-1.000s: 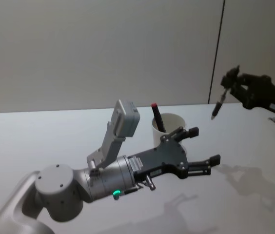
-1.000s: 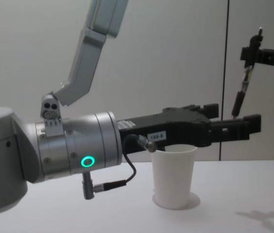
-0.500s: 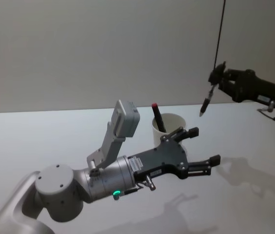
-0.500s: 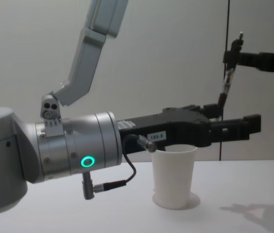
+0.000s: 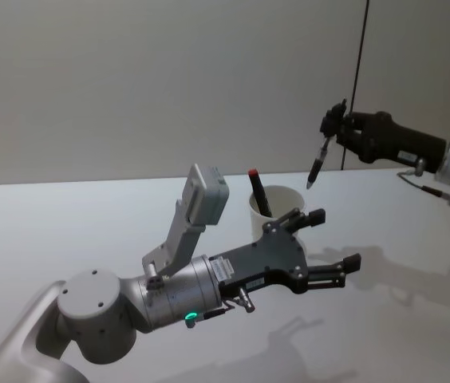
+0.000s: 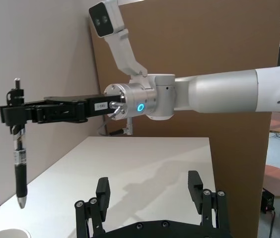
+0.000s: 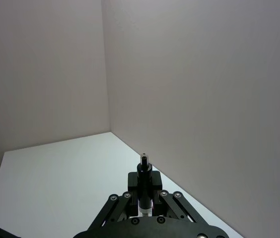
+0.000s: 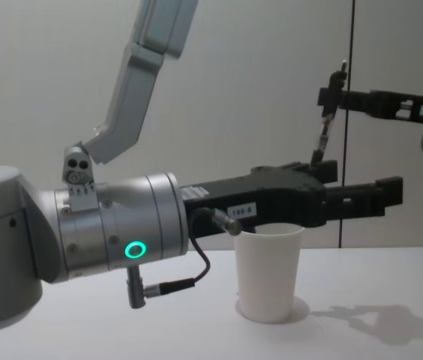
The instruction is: Place the pen into the pen holder.
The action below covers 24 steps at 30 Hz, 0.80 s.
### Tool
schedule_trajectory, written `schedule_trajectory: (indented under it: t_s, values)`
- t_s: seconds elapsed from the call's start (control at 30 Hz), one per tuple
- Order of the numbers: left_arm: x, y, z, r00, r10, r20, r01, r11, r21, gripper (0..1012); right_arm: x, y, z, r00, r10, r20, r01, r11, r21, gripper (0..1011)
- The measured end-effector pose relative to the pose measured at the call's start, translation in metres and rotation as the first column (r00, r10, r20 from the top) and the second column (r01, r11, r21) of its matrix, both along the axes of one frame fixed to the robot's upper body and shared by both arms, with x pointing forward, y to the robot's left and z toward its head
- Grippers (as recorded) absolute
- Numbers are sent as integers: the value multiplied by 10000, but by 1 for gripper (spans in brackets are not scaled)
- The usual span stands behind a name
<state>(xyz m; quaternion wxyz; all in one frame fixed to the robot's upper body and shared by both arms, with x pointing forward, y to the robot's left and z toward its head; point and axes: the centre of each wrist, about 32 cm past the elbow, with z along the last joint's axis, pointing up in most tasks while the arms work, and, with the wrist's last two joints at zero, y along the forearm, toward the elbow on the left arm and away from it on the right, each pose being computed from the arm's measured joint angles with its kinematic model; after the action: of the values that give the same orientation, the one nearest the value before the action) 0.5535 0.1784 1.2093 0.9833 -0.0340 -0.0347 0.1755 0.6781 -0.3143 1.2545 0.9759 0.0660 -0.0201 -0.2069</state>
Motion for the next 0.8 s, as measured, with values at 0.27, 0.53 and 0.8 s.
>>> schedule_trajectory:
  t_s: [0.27, 0.53, 0.8]
  values:
    - [0, 0, 0, 10000, 1, 0, -1, 10000, 0, 1000, 110, 80, -74, 9999, 81, -82, -81, 10000, 10, 153]
    - [0, 0, 0, 10000, 1, 0, -1, 10000, 0, 1000, 170, 177, -162, 9997, 125, -214, -125, 9999, 0, 153]
    - [0, 0, 0, 10000, 1, 0, -1, 10000, 0, 1000, 185, 267, -227, 9994, 174, -285, -174, 9998, -23, 153]
